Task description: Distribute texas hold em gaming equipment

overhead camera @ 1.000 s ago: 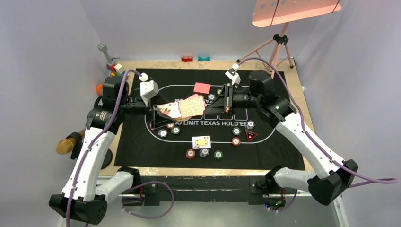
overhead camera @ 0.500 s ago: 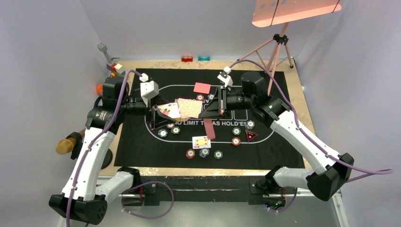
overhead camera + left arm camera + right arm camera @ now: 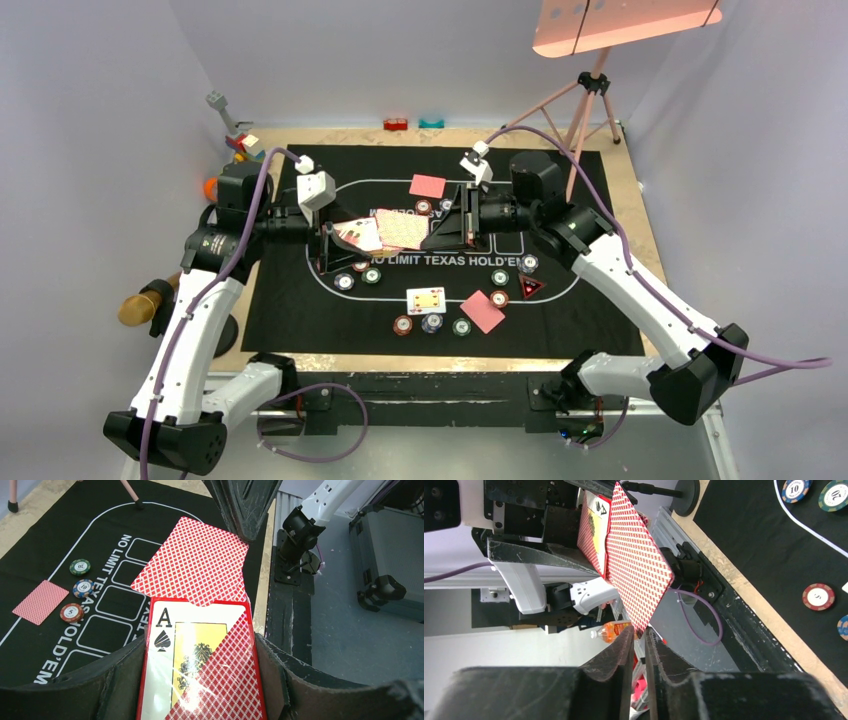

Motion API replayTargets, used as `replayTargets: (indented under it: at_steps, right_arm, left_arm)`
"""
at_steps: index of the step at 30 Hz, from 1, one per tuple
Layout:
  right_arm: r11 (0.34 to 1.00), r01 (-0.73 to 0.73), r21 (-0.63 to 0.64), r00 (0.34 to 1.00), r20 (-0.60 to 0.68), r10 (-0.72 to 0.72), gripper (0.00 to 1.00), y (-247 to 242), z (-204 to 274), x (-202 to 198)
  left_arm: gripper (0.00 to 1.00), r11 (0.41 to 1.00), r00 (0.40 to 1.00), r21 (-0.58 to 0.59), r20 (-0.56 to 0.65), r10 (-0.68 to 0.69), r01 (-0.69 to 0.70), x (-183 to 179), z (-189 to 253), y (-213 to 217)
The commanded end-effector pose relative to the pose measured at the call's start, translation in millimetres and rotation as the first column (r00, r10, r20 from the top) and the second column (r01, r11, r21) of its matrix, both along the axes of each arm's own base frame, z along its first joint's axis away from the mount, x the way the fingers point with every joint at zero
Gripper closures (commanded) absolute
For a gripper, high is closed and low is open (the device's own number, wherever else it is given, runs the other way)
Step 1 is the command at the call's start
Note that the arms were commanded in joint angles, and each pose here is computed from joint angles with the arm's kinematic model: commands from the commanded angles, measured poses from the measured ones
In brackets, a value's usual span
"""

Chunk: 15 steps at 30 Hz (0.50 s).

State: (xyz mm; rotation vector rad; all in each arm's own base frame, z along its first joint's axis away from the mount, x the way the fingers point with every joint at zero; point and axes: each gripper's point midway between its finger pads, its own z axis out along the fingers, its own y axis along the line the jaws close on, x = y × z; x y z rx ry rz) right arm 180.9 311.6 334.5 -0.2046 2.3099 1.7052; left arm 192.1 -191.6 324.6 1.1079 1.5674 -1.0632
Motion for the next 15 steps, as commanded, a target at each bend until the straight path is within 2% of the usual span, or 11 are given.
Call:
replayTargets:
  at_steps: [1, 8, 15]
  right_arm:
    - [1.0, -0.006, 0.02, 0.999, 0.052, 0.005, 0.75, -3.4, 7.5, -5.6]
    - [0.999, -0.001, 0.032, 0.998, 0.07, -0.002, 0.46, -5.6, 14.5, -7.7]
    - [1.0, -0.007, 0.025, 0.997, 0.071, 0.005, 0.35, -7.7, 11.5, -11.0]
  left_arm:
    - [1.0, 0.998, 0.997, -0.04, 0.061, -0.052, 0.054, -10.5, 19.5, -2.7]
    - [1.0, 0.997, 0.997, -0.043, 0.06, -0.057, 0.06, -11.7, 20.0, -3.0]
    - [1.0, 0.997, 0.996, -0.046, 0.061, -0.061, 0.064, -12.3, 21.2, -3.3]
